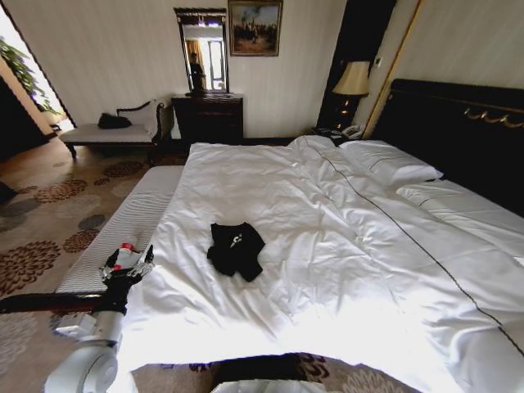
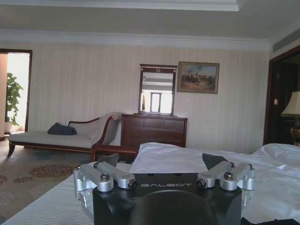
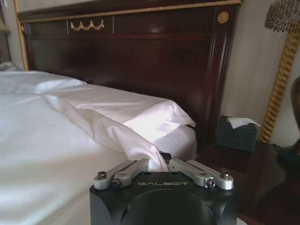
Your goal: Fold the clothes on the bed.
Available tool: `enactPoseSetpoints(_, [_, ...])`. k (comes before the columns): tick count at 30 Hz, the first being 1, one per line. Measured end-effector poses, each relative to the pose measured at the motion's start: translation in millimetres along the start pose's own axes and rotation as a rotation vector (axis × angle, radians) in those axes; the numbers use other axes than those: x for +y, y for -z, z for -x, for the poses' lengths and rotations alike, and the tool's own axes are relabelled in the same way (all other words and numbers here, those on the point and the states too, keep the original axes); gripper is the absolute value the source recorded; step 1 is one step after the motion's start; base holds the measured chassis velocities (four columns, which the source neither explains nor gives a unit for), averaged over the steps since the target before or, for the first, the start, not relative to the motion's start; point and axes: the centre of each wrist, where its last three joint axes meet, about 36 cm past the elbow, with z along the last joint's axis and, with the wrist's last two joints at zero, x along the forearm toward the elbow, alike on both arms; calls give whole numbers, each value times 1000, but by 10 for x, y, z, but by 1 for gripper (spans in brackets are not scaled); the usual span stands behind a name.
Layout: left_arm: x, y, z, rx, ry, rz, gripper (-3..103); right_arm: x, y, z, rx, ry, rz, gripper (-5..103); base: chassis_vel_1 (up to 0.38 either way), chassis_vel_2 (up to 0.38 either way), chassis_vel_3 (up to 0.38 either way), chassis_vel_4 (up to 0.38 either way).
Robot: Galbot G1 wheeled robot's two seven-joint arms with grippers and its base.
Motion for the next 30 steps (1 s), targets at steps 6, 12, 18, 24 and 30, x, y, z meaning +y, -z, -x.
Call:
enactPoseSetpoints(6, [-27,6,-1,2,-5,2,100,-173,-122,179,4,-46,-44,1,0,0,0,0])
enactPoseSetpoints(12, [-34,9,4,5,-6,3,100,-217,-315,200,33,-65,-49,1,0,0,0,0])
enactPoseSetpoints(18, [-45,29,-6,8,-11,8,100,-141,-708,339,42,-71,-75,1,0,0,0,0])
enactPoseSetpoints(24, [-51,28,-35,16,-14,14,100,104,-1020,411,60,-49,-65,1,0,0,0,0])
enactPoseSetpoints(30, [-58,52,-55,15,-13,19,100,206,-1346,530,45,-53,-160,1,0,0,0,0])
